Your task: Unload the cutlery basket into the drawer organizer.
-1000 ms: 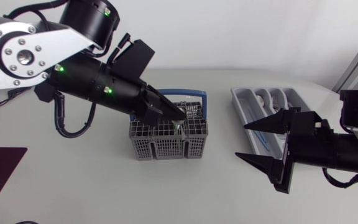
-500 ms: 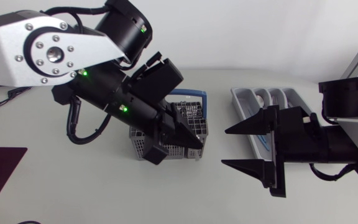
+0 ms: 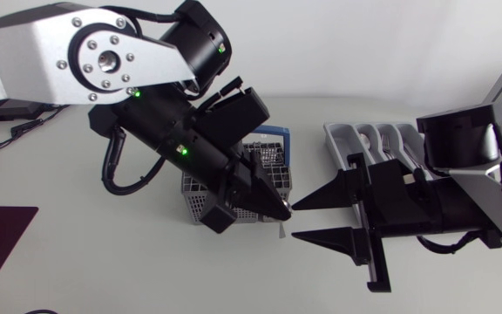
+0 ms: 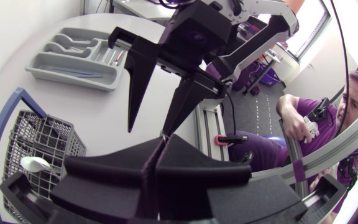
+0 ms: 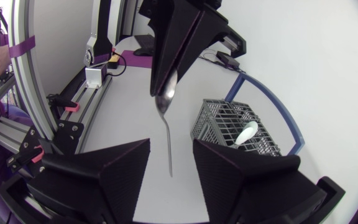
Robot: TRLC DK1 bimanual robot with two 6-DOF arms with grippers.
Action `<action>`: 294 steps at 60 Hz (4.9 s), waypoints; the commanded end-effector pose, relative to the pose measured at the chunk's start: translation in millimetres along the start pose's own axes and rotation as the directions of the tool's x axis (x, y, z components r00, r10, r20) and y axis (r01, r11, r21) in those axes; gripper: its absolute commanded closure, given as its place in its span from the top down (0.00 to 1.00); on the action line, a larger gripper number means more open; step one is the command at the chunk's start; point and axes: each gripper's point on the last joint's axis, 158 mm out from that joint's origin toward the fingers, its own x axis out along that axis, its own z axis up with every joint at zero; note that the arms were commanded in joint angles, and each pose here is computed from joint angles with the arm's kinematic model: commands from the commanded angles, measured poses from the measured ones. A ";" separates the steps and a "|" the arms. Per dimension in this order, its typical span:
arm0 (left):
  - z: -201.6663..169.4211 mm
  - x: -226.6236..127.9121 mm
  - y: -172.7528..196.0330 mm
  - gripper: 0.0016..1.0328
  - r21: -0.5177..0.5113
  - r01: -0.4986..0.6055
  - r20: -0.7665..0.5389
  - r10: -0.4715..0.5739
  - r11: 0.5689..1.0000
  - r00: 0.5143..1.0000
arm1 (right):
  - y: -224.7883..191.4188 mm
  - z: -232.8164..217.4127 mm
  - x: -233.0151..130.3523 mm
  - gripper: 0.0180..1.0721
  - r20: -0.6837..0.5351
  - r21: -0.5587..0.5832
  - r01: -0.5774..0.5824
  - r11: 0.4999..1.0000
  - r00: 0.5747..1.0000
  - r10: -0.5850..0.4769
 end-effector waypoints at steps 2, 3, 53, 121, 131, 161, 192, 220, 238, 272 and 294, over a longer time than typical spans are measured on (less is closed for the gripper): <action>9.5 -0.5 -2.2 0.12 0.032 0.019 0.009 -0.020 0.999 1.000 | 1.9 2.4 2.4 0.42 0.007 -0.020 -0.017 1.000 1.000 0.017; 9.5 -0.6 -1.7 0.12 0.029 0.021 0.008 -0.021 0.999 1.000 | 2.7 2.1 2.8 0.41 0.007 -0.019 -0.019 1.000 1.000 0.019; 8.5 4.6 -3.9 0.12 0.010 0.055 0.004 -0.055 0.998 0.998 | 9.7 1.9 12.6 0.14 -0.004 -0.021 -0.045 0.999 0.999 0.045; 2.9 -53.7 113.3 0.71 -0.360 -0.282 0.093 0.335 0.889 0.938 | -20.9 -66.5 -39.8 0.06 -0.152 0.019 0.167 0.986 0.975 -0.163; -15.9 -50.9 129.0 0.71 -0.438 -0.363 0.025 0.415 0.822 0.910 | -45.9 -113.6 -77.3 0.06 -0.260 -0.024 0.307 0.952 0.917 -0.302; -42.3 -35.0 148.8 0.71 -0.504 -0.414 -0.065 0.444 0.758 0.894 | -91.5 -211.5 -179.1 0.06 -0.469 -0.132 0.468 0.874 0.747 -0.471; -48.7 -34.0 158.2 0.71 -0.525 -0.435 -0.092 0.459 0.732 0.883 | -135.0 -293.0 -226.0 0.06 -0.635 -0.292 0.471 0.832 0.555 -0.537; -42.9 -28.3 158.7 0.71 -0.529 -0.445 -0.103 0.466 0.723 0.879 | -124.1 -344.2 -197.1 0.08 -0.727 -0.392 0.335 0.857 0.458 -0.511; -41.9 -28.2 155.6 0.71 -0.532 -0.447 -0.111 0.464 0.719 0.879 | -133.7 -315.6 -206.7 0.68 -0.686 -0.440 0.381 0.813 0.442 -0.578; -28.7 -31.2 161.9 0.71 -0.501 -0.588 -0.152 0.604 0.635 0.782 | -126.4 -216.3 -190.1 0.84 -0.568 -0.075 0.634 0.769 0.607 -0.556; -27.3 -29.0 176.3 0.71 -0.520 -0.649 -0.196 0.662 0.556 0.724 | -115.2 -175.3 -157.3 0.84 -0.507 0.093 0.655 0.750 0.679 -0.531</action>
